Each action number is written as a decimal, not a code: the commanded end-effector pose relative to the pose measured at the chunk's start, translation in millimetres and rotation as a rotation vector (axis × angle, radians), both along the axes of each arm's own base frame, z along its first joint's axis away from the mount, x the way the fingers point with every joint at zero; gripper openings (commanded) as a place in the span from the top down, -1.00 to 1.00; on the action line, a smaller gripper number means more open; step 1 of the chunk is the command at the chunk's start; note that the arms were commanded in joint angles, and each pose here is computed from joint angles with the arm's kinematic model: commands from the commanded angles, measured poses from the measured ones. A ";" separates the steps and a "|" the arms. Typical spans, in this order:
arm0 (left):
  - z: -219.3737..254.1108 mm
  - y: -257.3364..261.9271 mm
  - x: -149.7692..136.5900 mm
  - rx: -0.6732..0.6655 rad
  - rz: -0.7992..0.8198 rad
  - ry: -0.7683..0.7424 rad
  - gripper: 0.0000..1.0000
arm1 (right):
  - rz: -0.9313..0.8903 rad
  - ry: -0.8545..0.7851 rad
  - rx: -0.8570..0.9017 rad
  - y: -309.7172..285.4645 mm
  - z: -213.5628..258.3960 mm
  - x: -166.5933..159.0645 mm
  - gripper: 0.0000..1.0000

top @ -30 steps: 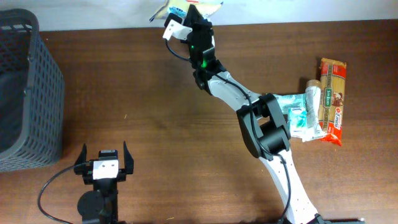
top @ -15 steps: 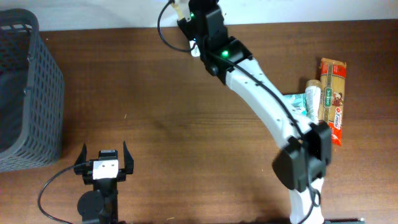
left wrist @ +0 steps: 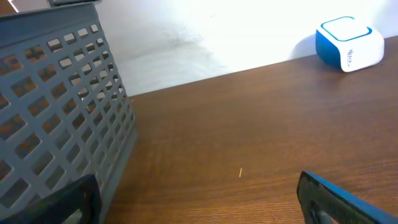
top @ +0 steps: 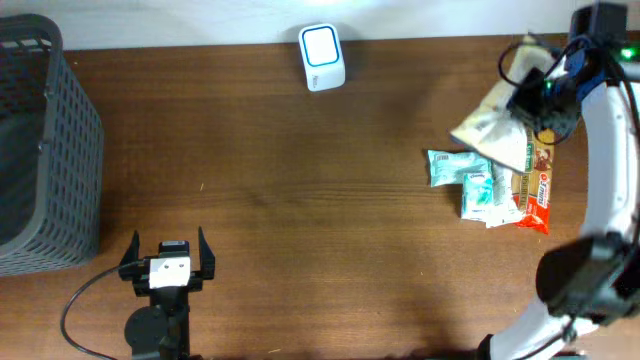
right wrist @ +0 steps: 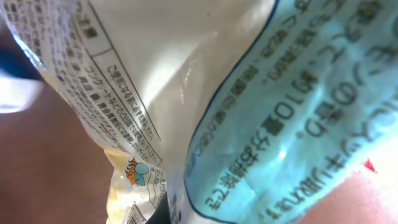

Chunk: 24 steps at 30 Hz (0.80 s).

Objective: Scan the item barcode
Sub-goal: 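Carry the snack bag right and drop it onto the item pile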

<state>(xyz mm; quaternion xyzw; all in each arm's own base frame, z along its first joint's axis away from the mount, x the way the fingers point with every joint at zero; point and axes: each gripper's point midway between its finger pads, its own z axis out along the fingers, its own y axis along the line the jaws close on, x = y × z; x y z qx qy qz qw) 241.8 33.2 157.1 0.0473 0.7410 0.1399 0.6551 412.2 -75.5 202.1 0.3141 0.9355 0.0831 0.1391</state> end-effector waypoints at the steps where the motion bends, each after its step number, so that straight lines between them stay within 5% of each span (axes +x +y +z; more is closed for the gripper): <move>1: -0.9 1.7 -0.3 0.015 0.006 0.003 -0.98 | -0.067 0.194 0.062 -20.3 -71.4 -12.2 0.80; 2: -0.9 1.7 -0.3 0.015 0.006 0.003 -0.98 | -0.056 0.221 0.066 -22.7 -82.0 -14.1 0.76; 3: -0.9 1.7 -0.3 0.015 0.006 0.003 -0.99 | -0.062 0.244 0.062 -25.5 -89.4 -16.1 0.51; 4: -0.9 1.7 -0.3 0.015 0.006 0.003 -0.99 | -0.067 0.256 0.049 -28.9 -92.5 -18.4 -0.05; 5: -0.9 1.7 -0.3 0.015 0.006 0.003 -0.98 | -0.068 0.255 0.050 -29.2 -92.3 -18.4 -0.39; 6: -0.9 1.7 -0.3 0.015 0.006 0.003 -0.98 | -0.068 0.267 0.053 -27.8 -89.9 -22.0 -0.48; 10: -0.9 1.7 -0.3 0.015 0.006 0.003 -0.99 | 0.017 0.216 0.064 -13.8 -31.2 -32.0 -0.50; 14: -0.9 1.7 -0.3 0.015 0.006 0.003 -0.99 | 0.245 -0.201 -0.007 57.9 125.7 -55.9 -0.65; 16: -0.9 1.7 -0.3 0.015 0.006 0.003 -0.99 | 0.393 -0.405 -0.036 111.0 189.9 -99.8 -0.98; 17: -0.9 1.7 -0.3 0.015 0.006 0.003 -0.98 | 0.467 -0.488 -0.035 133.2 212.8 -127.5 -0.97; 22: -0.9 1.7 -0.3 0.015 0.006 0.003 -0.99 | 0.562 -0.632 -0.029 150.4 248.4 -201.6 -0.98; 24: -0.9 1.7 -0.3 0.015 0.006 0.003 -0.99 | 0.535 -0.635 -0.070 141.3 248.9 -207.3 -0.98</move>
